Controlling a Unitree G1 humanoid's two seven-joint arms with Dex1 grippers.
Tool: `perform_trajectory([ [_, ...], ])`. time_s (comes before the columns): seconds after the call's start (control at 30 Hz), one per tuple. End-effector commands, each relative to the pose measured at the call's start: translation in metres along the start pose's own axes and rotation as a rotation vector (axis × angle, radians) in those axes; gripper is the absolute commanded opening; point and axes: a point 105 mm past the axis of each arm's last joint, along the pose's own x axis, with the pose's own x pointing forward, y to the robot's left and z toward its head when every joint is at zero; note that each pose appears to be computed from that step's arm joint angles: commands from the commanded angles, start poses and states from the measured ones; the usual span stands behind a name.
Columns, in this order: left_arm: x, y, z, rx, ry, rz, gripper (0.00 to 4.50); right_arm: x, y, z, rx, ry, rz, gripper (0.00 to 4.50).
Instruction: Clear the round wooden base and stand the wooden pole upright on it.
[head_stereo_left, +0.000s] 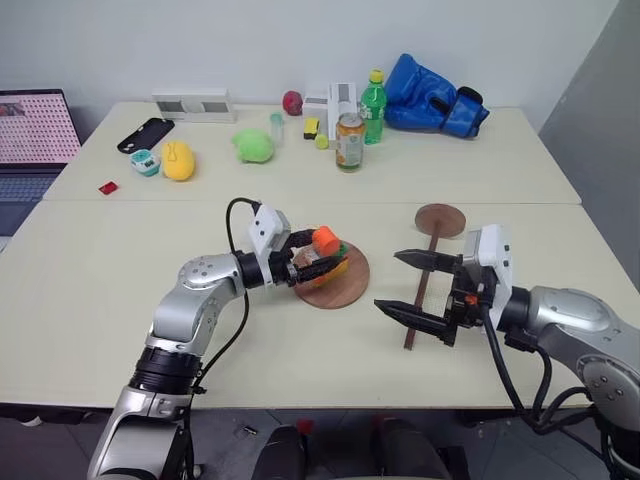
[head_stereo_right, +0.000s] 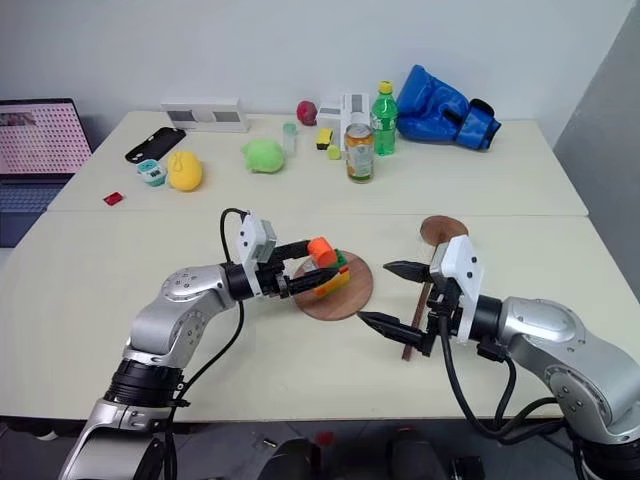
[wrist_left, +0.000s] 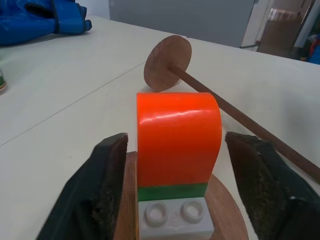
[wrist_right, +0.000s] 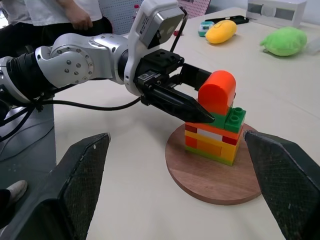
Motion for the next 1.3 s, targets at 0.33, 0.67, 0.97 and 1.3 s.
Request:
perform_trajectory([
  [0.33, 0.004, 0.000, 0.012, 0.030, -0.040, -0.004, 1.50, -0.005, -0.006, 0.012, -0.066, -0.047, -0.031, 4.50],
  [0.67, -0.016, 0.050, 0.051, 0.049, -0.126, 0.215, 1.50, 0.006, -0.005, 0.027, -0.077, -0.087, 0.009, 4.50],
  [0.97, -0.068, 0.141, 0.075, 0.071, -0.192, 0.692, 1.50, 0.020, -0.003, 0.046, -0.097, -0.133, 0.052, 4.50],
  [1.3, -0.109, 0.189, 0.056, -0.017, -0.181, 1.032, 1.50, 0.031, -0.013, 0.060, -0.148, -0.147, -0.013, 4.50],
])
